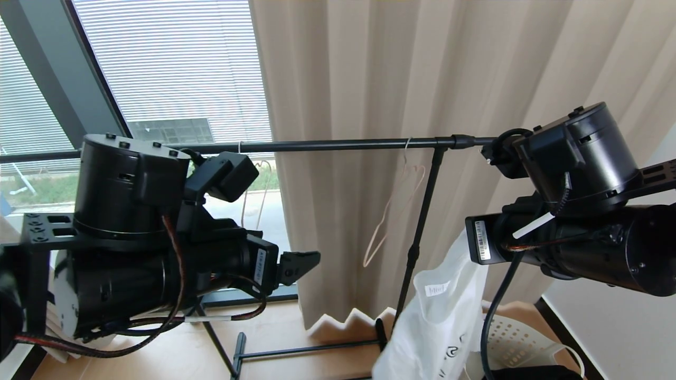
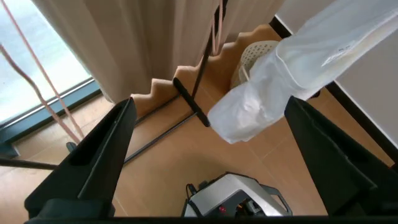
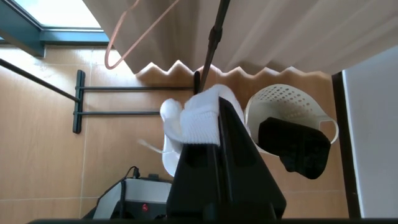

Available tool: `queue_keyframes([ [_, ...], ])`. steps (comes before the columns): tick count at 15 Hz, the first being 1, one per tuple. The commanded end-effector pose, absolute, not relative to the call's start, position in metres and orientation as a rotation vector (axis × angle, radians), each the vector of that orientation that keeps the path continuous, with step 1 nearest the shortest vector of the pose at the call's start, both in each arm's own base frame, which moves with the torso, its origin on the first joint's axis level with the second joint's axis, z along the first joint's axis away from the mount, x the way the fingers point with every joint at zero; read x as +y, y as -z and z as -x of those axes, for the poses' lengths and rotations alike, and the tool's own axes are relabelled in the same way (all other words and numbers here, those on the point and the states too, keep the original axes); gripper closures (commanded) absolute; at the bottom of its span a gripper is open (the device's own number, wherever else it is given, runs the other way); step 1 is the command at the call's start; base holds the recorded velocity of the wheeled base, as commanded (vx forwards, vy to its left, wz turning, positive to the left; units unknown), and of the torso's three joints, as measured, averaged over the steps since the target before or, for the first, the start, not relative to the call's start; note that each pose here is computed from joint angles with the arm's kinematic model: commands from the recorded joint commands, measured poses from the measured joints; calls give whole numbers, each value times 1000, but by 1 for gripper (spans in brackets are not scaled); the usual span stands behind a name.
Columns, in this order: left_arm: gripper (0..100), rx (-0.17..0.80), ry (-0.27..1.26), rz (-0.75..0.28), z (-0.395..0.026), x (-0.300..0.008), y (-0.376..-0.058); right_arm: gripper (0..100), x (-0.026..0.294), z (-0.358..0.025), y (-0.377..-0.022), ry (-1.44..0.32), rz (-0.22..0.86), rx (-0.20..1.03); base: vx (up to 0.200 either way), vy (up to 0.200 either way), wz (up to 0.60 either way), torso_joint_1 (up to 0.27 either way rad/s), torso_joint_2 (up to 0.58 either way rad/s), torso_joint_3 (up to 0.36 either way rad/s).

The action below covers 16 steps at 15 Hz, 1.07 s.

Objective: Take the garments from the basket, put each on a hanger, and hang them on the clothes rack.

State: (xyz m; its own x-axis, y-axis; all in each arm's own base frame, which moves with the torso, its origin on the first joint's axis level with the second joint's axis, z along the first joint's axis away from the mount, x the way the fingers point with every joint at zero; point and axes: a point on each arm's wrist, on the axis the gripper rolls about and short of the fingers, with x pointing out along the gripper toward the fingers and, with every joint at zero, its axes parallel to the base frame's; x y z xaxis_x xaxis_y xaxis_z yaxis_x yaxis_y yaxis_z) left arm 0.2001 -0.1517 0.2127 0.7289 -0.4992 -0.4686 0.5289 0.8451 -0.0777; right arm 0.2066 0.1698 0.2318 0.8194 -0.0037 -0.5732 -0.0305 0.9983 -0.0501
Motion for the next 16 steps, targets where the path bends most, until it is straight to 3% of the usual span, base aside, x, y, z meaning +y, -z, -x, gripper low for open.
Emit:
queue_keyframes([
  [1, 0, 466, 499, -38, -199, -131, -220, 100, 171, -207, -231, -14, 61, 614, 0, 0, 0, 0, 0, 0],
  [4, 0, 465, 391, -19, -214, -111, -221, 100, 171, -208, -231, -15, 52, 605, 0, 0, 0, 0, 0, 0],
  [8, 0, 560, 165, -39, -256, -89, -189, 100, 171, -208, -231, -15, 52, 605, 0, 0, 0, 0, 0, 0],
  [13, 0, 594, 55, -55, -307, -93, -136, 100, 171, -208, -230, -14, 53, 606, 0, 0, 0, 0, 0, 0],
  [16, 0, 583, 53, -52, -326, -100, -122, 100, 171, -208, -230, -14, 53, 606, 0, 0, 0, 0, 0, 0],
])
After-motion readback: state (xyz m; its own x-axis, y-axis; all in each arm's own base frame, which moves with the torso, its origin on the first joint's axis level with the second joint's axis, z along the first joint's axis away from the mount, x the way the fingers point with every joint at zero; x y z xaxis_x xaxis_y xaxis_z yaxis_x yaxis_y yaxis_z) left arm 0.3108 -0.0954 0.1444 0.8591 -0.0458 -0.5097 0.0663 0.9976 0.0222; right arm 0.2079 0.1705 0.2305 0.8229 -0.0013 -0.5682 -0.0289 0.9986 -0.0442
